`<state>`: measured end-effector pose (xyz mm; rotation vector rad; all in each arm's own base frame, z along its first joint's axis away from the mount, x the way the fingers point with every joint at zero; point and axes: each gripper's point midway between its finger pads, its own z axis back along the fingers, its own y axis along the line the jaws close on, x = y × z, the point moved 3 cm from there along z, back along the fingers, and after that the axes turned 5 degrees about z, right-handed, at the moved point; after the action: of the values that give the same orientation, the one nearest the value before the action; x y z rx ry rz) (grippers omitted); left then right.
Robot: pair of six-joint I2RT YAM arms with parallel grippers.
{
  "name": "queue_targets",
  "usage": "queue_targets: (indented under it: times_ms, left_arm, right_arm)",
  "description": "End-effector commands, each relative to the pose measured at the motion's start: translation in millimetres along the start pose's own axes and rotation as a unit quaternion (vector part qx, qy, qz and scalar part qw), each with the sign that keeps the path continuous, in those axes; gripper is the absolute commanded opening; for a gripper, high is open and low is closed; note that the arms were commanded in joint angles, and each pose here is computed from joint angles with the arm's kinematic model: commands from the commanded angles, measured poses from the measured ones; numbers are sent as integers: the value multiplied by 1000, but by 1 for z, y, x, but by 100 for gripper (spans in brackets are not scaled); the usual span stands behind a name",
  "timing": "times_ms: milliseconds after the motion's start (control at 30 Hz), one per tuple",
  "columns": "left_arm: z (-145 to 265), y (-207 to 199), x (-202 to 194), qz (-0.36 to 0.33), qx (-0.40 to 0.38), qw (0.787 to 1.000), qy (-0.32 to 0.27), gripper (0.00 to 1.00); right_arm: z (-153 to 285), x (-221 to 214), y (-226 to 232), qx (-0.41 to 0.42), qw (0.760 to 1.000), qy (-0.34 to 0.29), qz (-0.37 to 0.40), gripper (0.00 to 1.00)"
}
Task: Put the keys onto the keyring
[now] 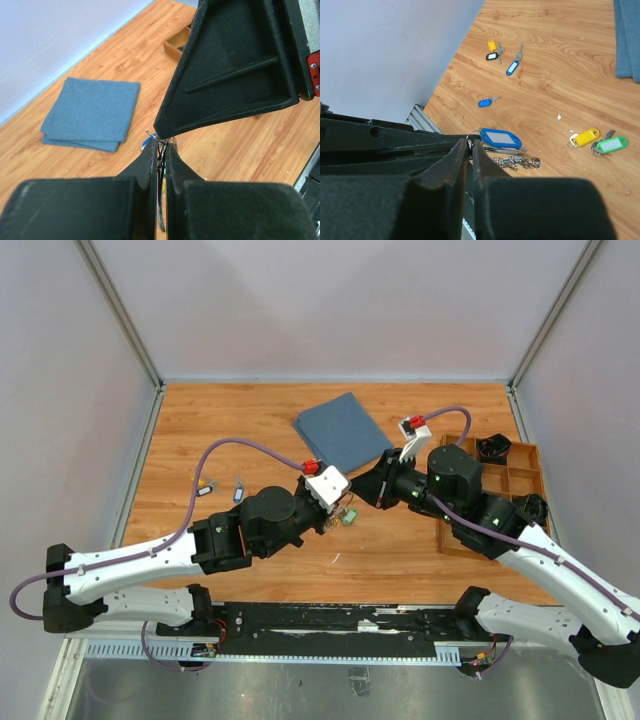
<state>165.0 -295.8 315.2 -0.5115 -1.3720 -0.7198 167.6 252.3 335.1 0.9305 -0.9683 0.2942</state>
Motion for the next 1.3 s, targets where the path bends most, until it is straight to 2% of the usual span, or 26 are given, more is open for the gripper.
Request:
queue_targets:
  times_ms: [0, 33, 267, 467, 600, 700, 800, 1000, 1133, 1267]
  left_arm:
    - [5, -3, 13, 20, -11, 999, -29, 1]
    - [5, -3, 13, 20, -14, 999, -29, 1]
    - [8, -8, 11, 28, -33, 999, -30, 54]
    - [17, 1, 14, 50, -18, 998, -44, 73]
    - [17, 19, 12, 74, 11, 996, -46, 82]
    - [12, 35, 4, 87, 36, 995, -36, 93]
    - [7, 51, -6, 105, 66, 992, -26, 98]
    - [8, 72, -19, 123, 118, 985, -13, 99]
    - [19, 82, -15, 130, 146, 980, -25, 99]
    - [34, 96, -10, 133, 182, 974, -33, 99]
  right_arm:
    - [-4, 5, 4, 16, 1000, -13, -11, 4]
    - [-5, 5, 5, 19, 1000, -13, -10, 1]
    - [2, 4, -13, -35, 999, -2, 41, 0]
    - [12, -8, -36, -97, 992, 34, 80, 1]
    - [22, -18, -50, -135, 981, 84, 111, 0]
    - [32, -26, -58, -157, 970, 128, 133, 0]
    - [47, -38, -67, -180, 952, 191, 156, 0]
    - [73, -70, -82, -201, 901, 342, 174, 0]
    - [61, -95, -88, -180, 871, 422, 175, 0]
    - [29, -114, -92, -144, 843, 488, 174, 0]
